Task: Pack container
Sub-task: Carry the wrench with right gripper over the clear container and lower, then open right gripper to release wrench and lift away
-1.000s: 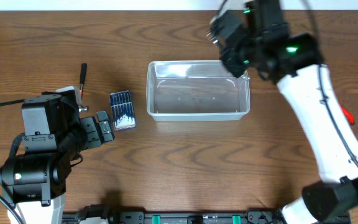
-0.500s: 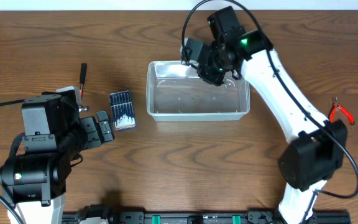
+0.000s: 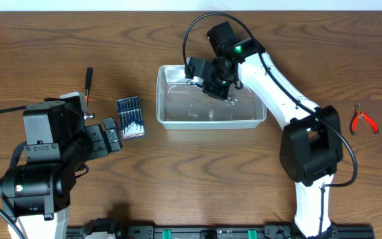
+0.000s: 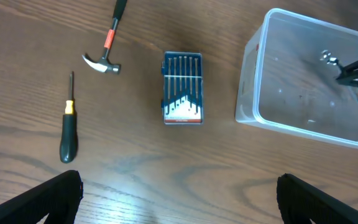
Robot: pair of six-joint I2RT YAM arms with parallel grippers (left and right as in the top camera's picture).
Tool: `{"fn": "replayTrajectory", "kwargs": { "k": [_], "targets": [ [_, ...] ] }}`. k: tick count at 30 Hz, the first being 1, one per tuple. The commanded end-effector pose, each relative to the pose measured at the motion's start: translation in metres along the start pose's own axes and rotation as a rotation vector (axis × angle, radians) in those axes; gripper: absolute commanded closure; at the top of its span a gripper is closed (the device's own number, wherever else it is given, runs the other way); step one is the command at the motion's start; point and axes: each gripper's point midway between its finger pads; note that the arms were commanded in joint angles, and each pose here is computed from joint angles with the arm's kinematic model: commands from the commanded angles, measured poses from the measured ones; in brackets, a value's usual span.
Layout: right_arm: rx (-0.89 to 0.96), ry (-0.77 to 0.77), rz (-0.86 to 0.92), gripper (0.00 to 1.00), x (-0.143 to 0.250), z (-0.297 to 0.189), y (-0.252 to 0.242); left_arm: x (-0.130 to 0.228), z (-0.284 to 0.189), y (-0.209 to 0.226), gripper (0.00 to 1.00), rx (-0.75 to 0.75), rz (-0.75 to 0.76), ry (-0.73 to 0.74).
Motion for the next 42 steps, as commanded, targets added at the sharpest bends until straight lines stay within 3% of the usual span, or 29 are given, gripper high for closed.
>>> {"fn": "replayTrajectory", "kwargs": {
  "k": [1, 20, 25, 32, 36, 40, 41, 42],
  "targets": [
    [-0.02, -0.015, -0.022, 0.99, -0.006, 0.006, 0.002, -0.006, -0.007, -0.001, 0.02, -0.003, 0.024, -0.026],
    [-0.086, 0.081, 0.008, 0.9, 0.019, 0.04, 0.012, -0.006, -0.007, -0.001, 0.02, -0.003, 0.024, -0.026],
    [-0.112, 0.111, 0.024, 0.73, 0.028, 0.048, 0.016, -0.006, -0.007, -0.001, 0.02, -0.003, 0.024, -0.026],
    [-0.111, 0.102, 0.046, 0.68, 0.025, 0.047, 0.016, -0.006, -0.008, -0.001, 0.01, -0.002, 0.024, -0.029],
    [-0.073, 0.036, 0.105, 0.65, 0.004, 0.027, 0.007, -0.006, -0.009, -0.001, 0.02, -0.001, 0.024, -0.034],
    [0.053, -0.046, 0.239, 0.63, -0.024, -0.025, -0.019, -0.006, -0.009, -0.001, 0.02, 0.0, 0.024, -0.033],
    [0.1, -0.062, 0.304, 0.58, -0.026, -0.042, -0.029, -0.006, -0.009, -0.001, 0.02, -0.001, 0.025, -0.034],
    [0.158, -0.072, 0.389, 0.46, -0.025, -0.06, -0.04, -0.006, -0.009, -0.001, 0.02, -0.001, 0.025, -0.034]
  ]
}}
Point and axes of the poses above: each gripper's point midway between its finger pads, its own z axis out along the fingers, its own y axis along the line the jaws close on, x = y × z, and after that the axes turned 7 degrees about -z, right-handed
